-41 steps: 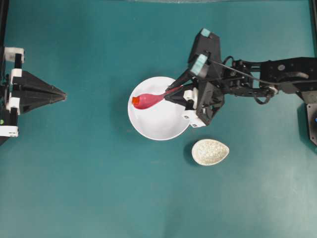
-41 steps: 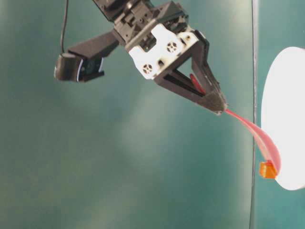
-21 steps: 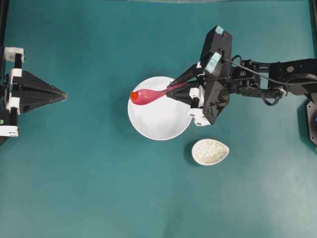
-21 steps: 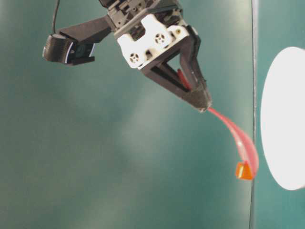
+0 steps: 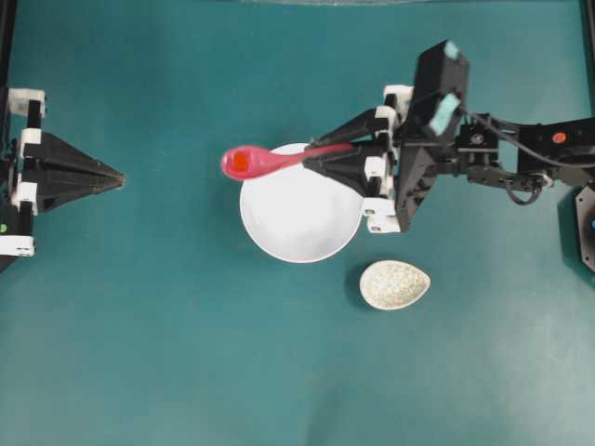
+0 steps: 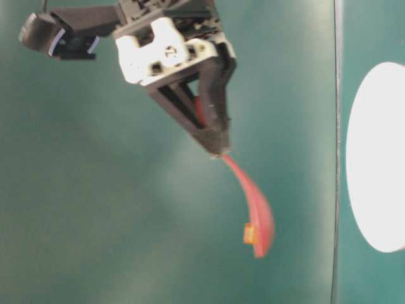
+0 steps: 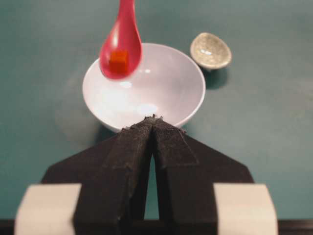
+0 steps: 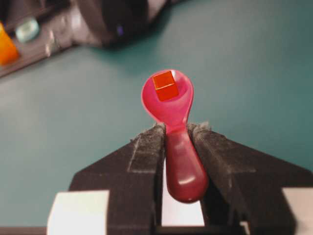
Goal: Grip the spoon and scoop the red block from the bowl with right arm.
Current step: 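Lift the spoon carrying the red cube up out of the bowl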
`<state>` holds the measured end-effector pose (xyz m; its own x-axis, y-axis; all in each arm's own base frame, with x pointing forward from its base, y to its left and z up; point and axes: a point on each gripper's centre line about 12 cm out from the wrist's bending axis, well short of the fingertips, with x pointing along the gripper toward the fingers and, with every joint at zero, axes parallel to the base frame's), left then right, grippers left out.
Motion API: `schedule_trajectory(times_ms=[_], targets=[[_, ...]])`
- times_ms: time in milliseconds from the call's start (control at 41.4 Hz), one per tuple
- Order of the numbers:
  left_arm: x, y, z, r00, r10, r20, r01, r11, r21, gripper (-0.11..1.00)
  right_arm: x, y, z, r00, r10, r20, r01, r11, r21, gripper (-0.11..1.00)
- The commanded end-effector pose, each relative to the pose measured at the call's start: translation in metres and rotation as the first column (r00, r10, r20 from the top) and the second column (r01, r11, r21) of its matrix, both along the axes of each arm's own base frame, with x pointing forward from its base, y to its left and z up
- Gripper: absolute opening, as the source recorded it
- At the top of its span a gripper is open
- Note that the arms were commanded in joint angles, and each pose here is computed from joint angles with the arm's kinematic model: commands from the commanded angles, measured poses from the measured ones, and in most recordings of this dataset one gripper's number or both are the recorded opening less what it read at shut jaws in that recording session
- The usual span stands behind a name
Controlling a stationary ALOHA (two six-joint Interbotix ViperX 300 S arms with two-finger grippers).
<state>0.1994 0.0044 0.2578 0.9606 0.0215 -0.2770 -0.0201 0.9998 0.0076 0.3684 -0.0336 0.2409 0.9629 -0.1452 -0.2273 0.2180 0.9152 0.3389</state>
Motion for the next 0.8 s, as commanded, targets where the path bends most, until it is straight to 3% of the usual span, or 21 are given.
schedule_trajectory(times_ms=[0,217,773], targets=[[0.002,0.001,0.004,1.000,0.004,0.012,-0.004,1.000,-0.001,0.00,-0.003,0.000,0.020,0.995,-0.013,0.098,0.014,1.000,-0.001,0.24],[0.003,0.001,0.004,1.000,0.004,0.012,-0.004,1.000,-0.001,0.00,-0.010,0.002,0.027,0.986,-0.024,0.165,0.020,1.000,0.023,0.24],[0.002,0.001,0.004,1.000,0.005,0.012,-0.005,1.000,-0.007,0.00,-0.047,0.012,0.030,0.983,0.003,0.182,-0.007,1.000,0.025,0.24]])
